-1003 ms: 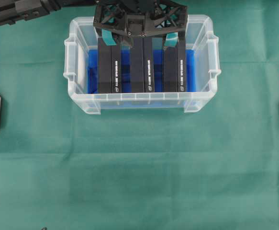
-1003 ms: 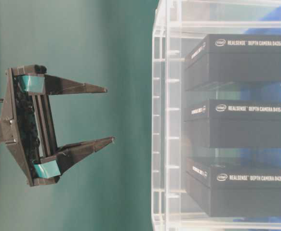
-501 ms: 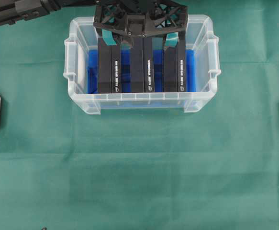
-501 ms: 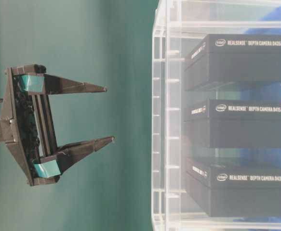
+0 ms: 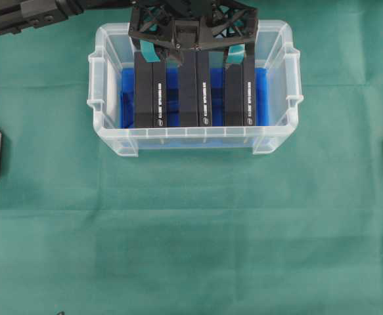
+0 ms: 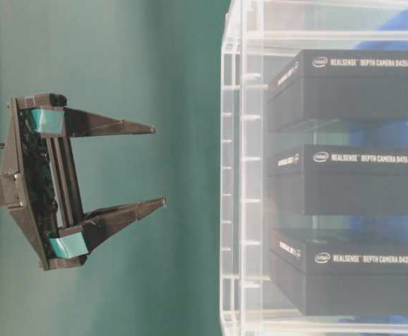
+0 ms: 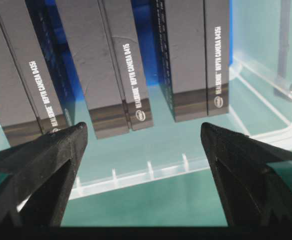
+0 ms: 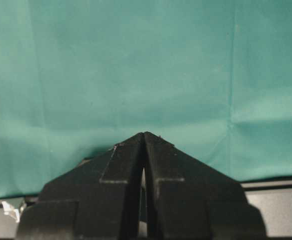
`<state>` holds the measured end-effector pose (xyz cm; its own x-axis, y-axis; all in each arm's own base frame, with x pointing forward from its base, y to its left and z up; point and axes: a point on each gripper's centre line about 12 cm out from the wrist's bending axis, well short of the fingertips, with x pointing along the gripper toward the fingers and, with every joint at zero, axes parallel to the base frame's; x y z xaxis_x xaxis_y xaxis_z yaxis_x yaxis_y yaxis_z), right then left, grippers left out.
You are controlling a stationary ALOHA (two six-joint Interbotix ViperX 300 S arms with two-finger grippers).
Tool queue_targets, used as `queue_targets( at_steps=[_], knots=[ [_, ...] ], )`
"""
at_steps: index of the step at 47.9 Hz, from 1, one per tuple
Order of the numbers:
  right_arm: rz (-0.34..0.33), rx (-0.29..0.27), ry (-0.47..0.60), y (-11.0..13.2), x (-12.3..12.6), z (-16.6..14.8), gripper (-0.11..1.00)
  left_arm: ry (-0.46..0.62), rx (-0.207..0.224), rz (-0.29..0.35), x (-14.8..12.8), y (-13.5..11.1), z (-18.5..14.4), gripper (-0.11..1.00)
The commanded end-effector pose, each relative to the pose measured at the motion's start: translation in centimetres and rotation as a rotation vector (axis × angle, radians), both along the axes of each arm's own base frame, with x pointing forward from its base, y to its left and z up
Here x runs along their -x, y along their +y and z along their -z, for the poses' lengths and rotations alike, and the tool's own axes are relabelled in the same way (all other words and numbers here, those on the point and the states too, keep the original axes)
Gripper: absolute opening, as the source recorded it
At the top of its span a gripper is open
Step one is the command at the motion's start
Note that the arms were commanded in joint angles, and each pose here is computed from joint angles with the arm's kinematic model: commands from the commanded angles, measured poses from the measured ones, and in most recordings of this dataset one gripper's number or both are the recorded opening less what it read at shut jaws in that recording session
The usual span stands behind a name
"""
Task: Take the box out of the case with the left arm.
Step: 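Move the open left gripper over the middle black box in the bin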
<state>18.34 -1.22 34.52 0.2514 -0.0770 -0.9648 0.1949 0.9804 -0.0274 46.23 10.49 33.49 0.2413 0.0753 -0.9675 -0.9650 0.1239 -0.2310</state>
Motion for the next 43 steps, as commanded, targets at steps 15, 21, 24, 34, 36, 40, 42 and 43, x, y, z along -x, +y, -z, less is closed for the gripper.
queue_targets(
  at_steps=[15,21,24,34,36,40,42,43],
  knots=[
    [0.005,0.001,-0.028,0.0,-0.1,-0.9,0.01,-0.037,-0.009,0.003,0.3,-0.1,-1.5,0.97],
    [0.005,0.001,-0.026,0.0,-0.1,-0.8,0.01,-0.036,-0.008,0.003,0.2,-0.1,-1.4,0.97],
    [0.005,0.001,-0.026,0.0,-0.1,-0.8,0.01,-0.030,-0.007,0.003,0.3,-0.1,-1.2,0.97],
    [0.005,0.001,-0.026,0.0,-0.1,-0.8,0.01,-0.017,-0.007,0.003,0.2,-0.1,-0.3,0.97],
    [0.005,0.001,-0.026,0.0,-0.1,-0.8,0.01,-0.016,-0.007,0.003,0.2,-0.1,0.0,0.97],
    [0.005,0.001,-0.026,0.0,-0.1,-0.8,0.01,-0.011,-0.009,0.001,0.2,0.0,0.6,0.97],
    [0.005,0.001,-0.026,0.0,-0.1,-0.8,0.01,-0.002,-0.007,0.002,0.2,0.0,1.1,0.97],
    [0.005,0.001,-0.026,0.0,-0.1,-0.8,0.01,0.000,-0.007,0.002,0.2,0.0,1.2,0.97]
  ],
)
